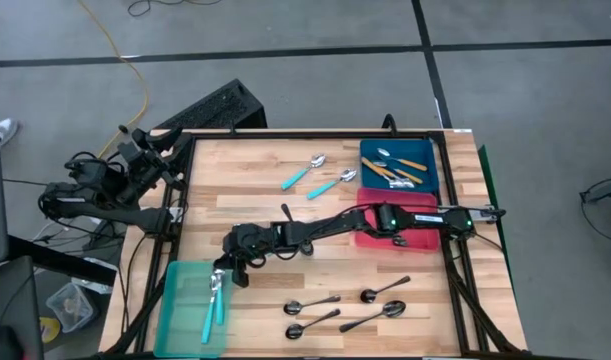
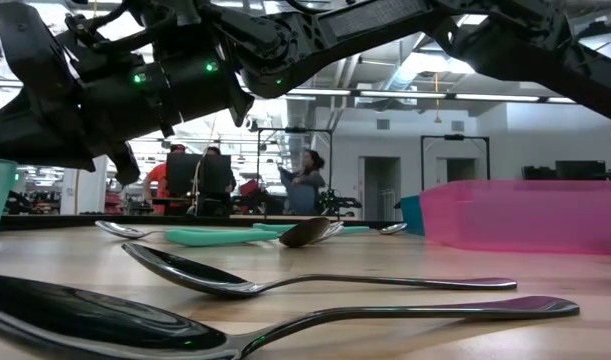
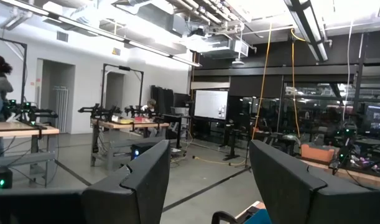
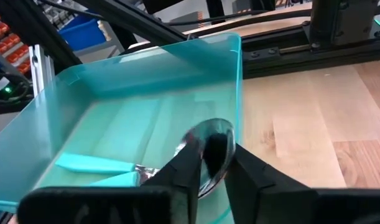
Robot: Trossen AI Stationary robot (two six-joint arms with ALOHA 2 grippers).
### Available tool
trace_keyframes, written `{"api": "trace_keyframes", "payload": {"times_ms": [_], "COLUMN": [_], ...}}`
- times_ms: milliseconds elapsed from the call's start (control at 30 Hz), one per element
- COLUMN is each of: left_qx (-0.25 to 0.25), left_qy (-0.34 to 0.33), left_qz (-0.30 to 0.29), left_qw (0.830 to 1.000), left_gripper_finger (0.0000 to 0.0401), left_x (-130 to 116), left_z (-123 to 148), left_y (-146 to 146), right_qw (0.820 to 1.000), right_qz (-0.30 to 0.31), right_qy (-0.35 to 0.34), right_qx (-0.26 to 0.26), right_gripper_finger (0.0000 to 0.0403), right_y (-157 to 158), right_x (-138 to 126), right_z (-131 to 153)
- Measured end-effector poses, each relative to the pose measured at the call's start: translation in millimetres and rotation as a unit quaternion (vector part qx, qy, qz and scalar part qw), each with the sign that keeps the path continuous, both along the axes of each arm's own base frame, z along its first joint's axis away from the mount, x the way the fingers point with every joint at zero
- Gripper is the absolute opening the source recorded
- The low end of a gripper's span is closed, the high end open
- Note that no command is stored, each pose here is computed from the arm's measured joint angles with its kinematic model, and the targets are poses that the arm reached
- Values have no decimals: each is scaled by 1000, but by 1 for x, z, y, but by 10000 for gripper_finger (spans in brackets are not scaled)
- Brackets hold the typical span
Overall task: Sort silverware by color (type)
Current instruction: Put the blue spoon into the skyblue bin
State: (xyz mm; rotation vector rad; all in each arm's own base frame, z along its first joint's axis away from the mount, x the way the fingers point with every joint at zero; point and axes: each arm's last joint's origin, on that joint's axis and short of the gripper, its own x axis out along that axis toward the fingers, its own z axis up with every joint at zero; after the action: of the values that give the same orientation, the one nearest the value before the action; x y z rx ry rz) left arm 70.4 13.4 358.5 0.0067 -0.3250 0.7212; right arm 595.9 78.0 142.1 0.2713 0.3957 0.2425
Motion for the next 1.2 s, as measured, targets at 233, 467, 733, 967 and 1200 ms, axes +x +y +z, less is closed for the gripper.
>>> {"api": "trace_keyframes", "payload": {"times_ms": [233, 467, 733, 967, 1200], "left_qx": [0, 0, 3, -20, -41], "left_qy": [0, 0, 33, 92, 137], "left_qz": [0, 0, 0, -10, -14], "left_qw": [1000, 1000, 999, 996, 990], "left_gripper_finger": [206, 206, 206, 206, 206], "left_x": [0, 0, 2, 6, 8], "left_z": [0, 0, -5, -20, -33], "left_y": [0, 0, 0, -1, -1], "right_qw": [1000, 1000, 995, 972, 953], "right_qz": [-2, 2, 20, 7, -14], "right_qy": [5, 1, -13, 93, 212], "right_qx": [2, -14, -94, -214, -216], "right_gripper_finger": [151, 168, 165, 163, 161], "right_y": [-2, -12, -40, -58, -76], "right_x": [0, 0, -21, -61, -61], "right_z": [-1, 7, 91, 138, 93]}}
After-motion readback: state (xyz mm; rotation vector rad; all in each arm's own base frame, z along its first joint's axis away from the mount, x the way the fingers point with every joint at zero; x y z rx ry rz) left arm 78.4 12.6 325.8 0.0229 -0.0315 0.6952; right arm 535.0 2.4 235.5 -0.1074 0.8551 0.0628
